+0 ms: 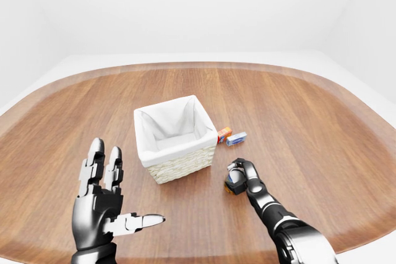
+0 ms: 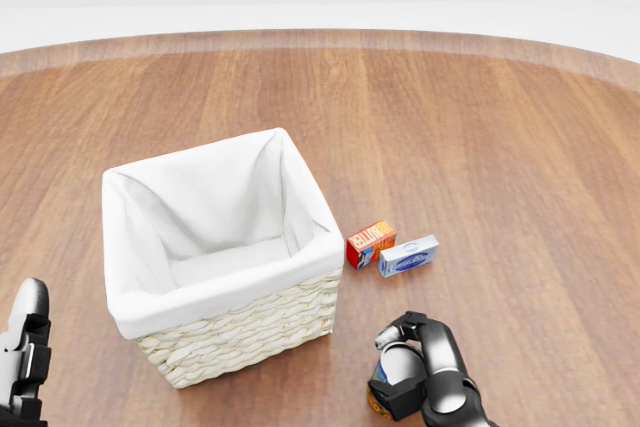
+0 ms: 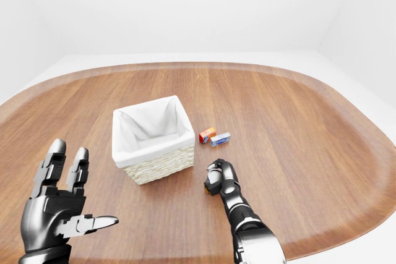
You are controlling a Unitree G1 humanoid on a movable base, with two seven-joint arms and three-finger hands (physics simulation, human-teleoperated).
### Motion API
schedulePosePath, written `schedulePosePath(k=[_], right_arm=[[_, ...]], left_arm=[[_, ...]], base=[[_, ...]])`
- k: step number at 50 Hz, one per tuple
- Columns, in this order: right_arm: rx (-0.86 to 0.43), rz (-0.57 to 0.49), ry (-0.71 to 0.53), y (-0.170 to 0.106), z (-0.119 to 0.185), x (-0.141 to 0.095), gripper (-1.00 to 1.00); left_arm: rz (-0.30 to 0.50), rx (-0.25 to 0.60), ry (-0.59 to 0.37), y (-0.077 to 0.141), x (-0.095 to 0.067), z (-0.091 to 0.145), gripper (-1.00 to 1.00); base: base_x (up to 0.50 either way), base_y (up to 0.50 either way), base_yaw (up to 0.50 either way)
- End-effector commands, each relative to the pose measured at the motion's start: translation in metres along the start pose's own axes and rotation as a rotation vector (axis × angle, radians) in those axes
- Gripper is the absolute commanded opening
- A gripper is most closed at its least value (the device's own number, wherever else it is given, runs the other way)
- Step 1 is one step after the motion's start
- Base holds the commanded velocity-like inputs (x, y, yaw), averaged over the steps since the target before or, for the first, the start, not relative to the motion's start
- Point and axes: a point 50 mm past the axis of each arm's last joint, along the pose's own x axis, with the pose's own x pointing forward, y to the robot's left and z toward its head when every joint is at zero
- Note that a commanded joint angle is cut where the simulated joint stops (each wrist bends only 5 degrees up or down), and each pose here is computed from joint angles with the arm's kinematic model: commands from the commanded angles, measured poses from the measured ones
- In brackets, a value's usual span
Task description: Pick up the alphabet soup and put it in the basket.
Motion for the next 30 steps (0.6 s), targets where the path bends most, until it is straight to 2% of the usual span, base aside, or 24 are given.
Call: schedulePosePath(k=[1,13,30], right_arm=[[0.069,0.005,0.068,0.008,-0.015,-0.004,-1.0],[0.089,-0.003,0.058,0.003,-0.012,-0.003,-1.0],[0.18,-0.063,-0.055,-0.023,0.004,0.0,-1.0]], left_arm=[[0.001,-0.002,-0.002,0.0,-0.001,0.001,1.0],[0.0,-0.001,-0.004,-0.001,-0.001,0.001,1.0],[-0.001,0.0,0.001,-0.001,-0.001,0.0,1.0]], base=[[0.0,0.0,0.0],[0.0,0.0,0.0],[0.0,0.0,0.0]])
